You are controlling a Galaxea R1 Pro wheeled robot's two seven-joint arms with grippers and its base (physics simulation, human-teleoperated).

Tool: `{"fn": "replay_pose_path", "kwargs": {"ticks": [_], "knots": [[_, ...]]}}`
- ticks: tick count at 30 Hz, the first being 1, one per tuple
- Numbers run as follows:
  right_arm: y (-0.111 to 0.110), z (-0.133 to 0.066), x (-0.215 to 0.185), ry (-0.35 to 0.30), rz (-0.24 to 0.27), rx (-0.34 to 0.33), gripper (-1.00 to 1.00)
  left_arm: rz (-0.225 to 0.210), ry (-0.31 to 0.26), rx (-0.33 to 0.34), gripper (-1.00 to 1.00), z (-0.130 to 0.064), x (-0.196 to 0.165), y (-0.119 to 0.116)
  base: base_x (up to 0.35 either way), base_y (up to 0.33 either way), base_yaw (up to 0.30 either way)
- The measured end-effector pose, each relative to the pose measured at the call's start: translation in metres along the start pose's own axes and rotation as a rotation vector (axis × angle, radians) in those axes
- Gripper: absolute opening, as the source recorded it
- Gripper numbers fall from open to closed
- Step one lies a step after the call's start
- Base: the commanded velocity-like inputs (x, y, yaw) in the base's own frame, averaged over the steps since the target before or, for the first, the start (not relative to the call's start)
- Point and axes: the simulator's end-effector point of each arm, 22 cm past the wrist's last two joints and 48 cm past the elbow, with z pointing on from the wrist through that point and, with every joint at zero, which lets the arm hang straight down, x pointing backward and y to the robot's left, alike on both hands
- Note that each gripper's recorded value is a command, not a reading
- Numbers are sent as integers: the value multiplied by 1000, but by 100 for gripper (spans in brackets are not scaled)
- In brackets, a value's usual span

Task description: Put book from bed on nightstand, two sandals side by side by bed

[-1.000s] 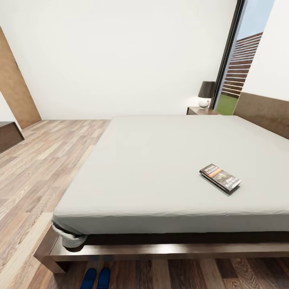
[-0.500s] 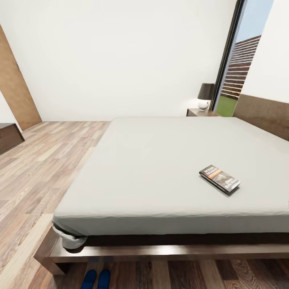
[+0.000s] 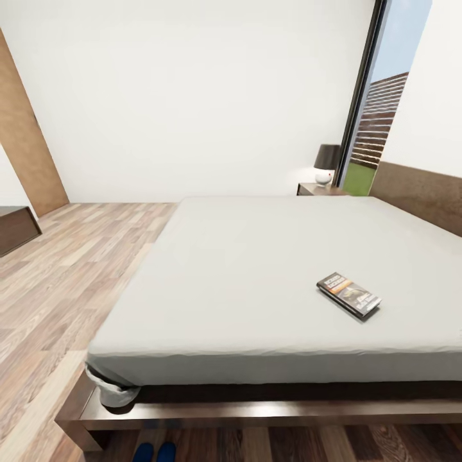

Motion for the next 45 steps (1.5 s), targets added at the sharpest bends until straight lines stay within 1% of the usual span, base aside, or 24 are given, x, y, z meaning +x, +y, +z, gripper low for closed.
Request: {"fn": "replay_pose_path", "kwargs": {"ticks": [32,38,45], "knots": [[30,-22,-63,1,2,0,100,6,1,2,100,-48,-42,33,0,0,0],[36,-27,-74,1,2,0,100,22,7,5,100,-57,-40,40,0,0,0],[42,-32,-87,3,3,0,100,32,0,23,100,-69,-38,34,0,0,0]]}}
